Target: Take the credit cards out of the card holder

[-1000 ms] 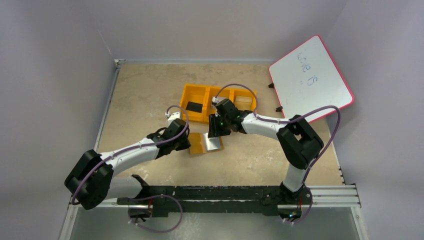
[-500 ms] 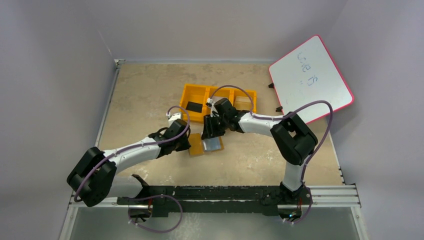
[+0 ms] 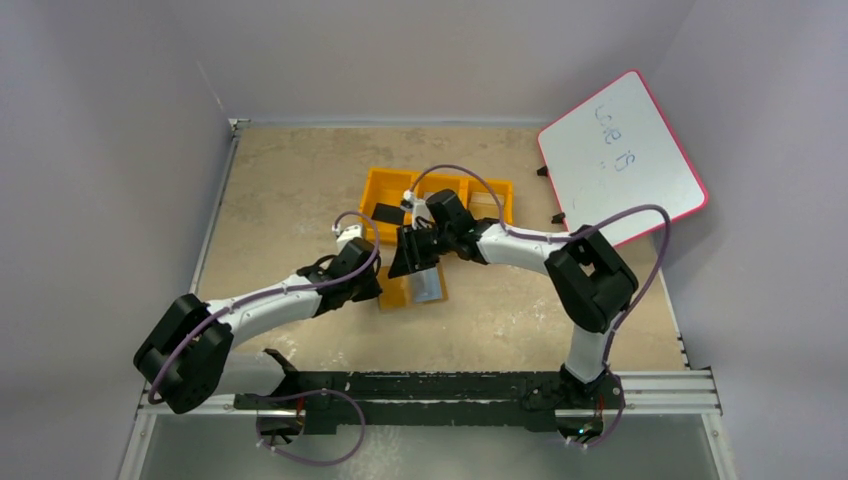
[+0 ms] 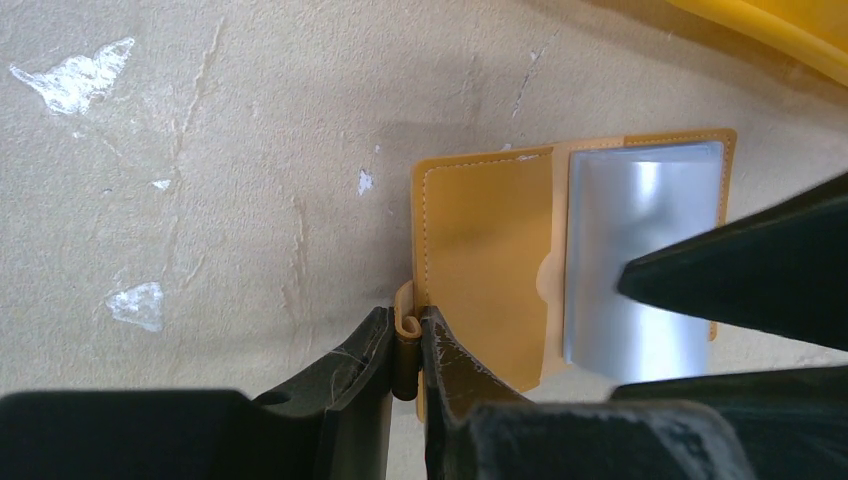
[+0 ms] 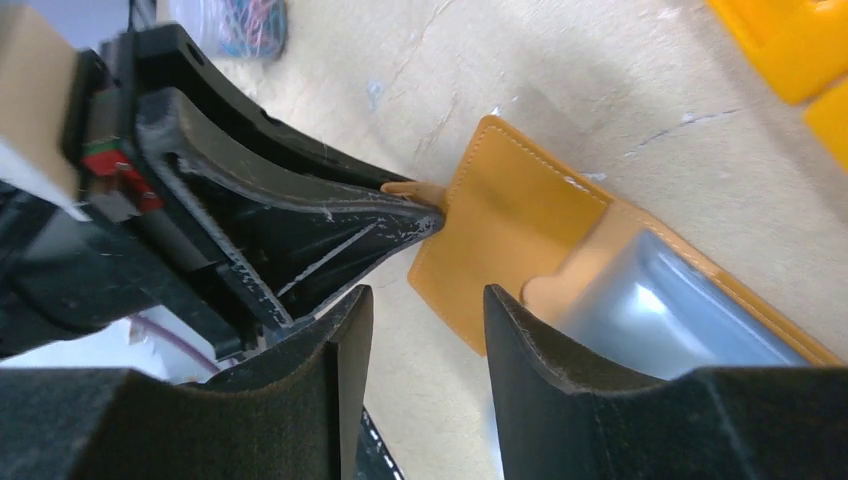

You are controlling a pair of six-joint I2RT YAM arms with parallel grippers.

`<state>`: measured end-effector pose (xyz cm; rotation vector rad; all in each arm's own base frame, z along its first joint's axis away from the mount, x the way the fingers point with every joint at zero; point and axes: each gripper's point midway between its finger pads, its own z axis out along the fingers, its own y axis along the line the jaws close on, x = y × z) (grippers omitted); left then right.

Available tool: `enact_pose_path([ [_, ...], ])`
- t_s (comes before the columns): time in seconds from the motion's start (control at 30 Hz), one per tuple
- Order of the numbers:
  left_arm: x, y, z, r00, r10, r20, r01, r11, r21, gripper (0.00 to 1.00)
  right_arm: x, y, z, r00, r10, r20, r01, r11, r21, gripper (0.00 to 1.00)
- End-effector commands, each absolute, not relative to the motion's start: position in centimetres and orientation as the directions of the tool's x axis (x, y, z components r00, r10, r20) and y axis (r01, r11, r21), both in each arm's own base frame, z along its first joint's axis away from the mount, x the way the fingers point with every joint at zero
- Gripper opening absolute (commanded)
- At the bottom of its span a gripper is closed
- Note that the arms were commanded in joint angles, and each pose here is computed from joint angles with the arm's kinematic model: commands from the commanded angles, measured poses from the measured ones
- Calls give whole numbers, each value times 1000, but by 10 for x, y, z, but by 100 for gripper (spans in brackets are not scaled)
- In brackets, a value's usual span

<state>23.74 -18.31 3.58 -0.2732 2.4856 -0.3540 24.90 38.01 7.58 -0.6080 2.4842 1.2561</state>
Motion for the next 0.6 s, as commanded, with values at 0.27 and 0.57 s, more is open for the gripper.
enact_pose_path([
  [0.27, 245, -189, 44, -764, -309, -566, -112, 928, -355, 13, 274, 309, 71, -877, -80, -473, -309, 848, 430, 53],
  [0.57, 244, -190, 44, -768, -307, -563, -107, 927, -359, 13, 264, 309, 48, -913, -86, -400, -274, 854, 442, 53],
])
